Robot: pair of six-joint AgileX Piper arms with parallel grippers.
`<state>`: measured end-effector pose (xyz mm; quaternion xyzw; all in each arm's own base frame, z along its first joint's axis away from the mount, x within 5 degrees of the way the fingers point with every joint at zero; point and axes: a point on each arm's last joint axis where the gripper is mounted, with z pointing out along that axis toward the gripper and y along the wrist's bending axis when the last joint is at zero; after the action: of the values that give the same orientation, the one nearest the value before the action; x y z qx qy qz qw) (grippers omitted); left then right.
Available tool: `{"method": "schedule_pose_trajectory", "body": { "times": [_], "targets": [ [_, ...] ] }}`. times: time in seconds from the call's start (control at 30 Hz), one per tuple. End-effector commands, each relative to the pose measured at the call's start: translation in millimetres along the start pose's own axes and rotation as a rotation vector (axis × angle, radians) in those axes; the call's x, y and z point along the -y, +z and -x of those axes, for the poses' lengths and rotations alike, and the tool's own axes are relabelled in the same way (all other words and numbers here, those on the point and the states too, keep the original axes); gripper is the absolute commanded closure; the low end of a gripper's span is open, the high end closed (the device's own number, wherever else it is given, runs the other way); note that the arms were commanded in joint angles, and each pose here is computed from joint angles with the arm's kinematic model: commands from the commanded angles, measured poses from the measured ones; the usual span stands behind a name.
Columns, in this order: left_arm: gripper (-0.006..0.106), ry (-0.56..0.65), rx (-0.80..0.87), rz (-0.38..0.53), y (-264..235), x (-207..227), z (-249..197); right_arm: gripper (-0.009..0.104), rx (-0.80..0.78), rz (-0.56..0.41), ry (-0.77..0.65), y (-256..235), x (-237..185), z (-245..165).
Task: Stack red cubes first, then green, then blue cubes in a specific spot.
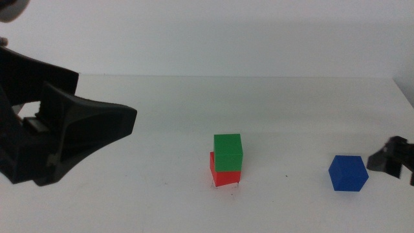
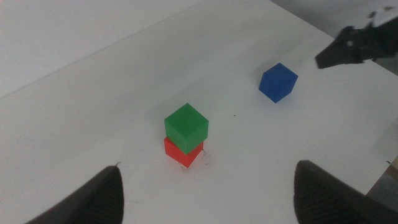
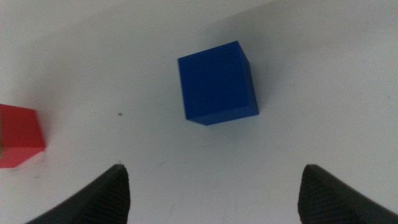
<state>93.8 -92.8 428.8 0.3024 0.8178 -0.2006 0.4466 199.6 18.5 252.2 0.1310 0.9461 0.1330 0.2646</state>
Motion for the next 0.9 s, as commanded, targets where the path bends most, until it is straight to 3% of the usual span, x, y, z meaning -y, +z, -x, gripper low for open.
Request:
{"method": "schedule_pose_trajectory", "body": {
  "times": [0.0, 0.23, 0.43, 0.5, 0.6, 0.67, 0.73, 0.87],
  "targets": [
    [0.007, 0.002, 0.018, -0.003, -2.0, 0.3, -0.2, 0.002, -0.019, -0.019, -0.043, 13.6, -1.7, 16.3],
    [0.007, 0.002, 0.016, -0.003, -2.0, 0.2, -0.4, 0.002, -0.174, -0.13, -0.165, 65.8, -19.7, 50.9],
    [0.007, 0.002, 0.016, -0.003, -2.0, 0.2, -0.4, 0.003, -0.258, -0.19, -0.209, 112.0, -34.5, 50.7],
    [0.007, 0.002, 0.016, -0.003, -2.0, 0.2, -0.4, 0.008, -0.274, -0.194, -0.212, 124.5, -34.8, 49.7],
    [0.007, 0.002, 0.016, -0.003, -2.0, 0.2, -0.4, 0.032, -0.284, -0.209, -0.207, 138.3, -31.6, 47.8],
    [0.007, 0.002, 0.016, -0.003, -2.0, 0.2, -0.4, 0.058, -0.287, -0.215, -0.206, 140.8, -30.7, 47.4],
    [0.007, 0.002, 0.016, -0.003, -2.0, 0.2, -0.4, 0.077, -0.298, -0.219, -0.208, 139.1, -32.2, 49.2],
    [0.007, 0.004, 0.016, -0.003, -2.0, 0.2, -0.4, 0.098, -0.305, -0.252, -0.278, 112.0, -59.6, 65.1]
  ]
}}
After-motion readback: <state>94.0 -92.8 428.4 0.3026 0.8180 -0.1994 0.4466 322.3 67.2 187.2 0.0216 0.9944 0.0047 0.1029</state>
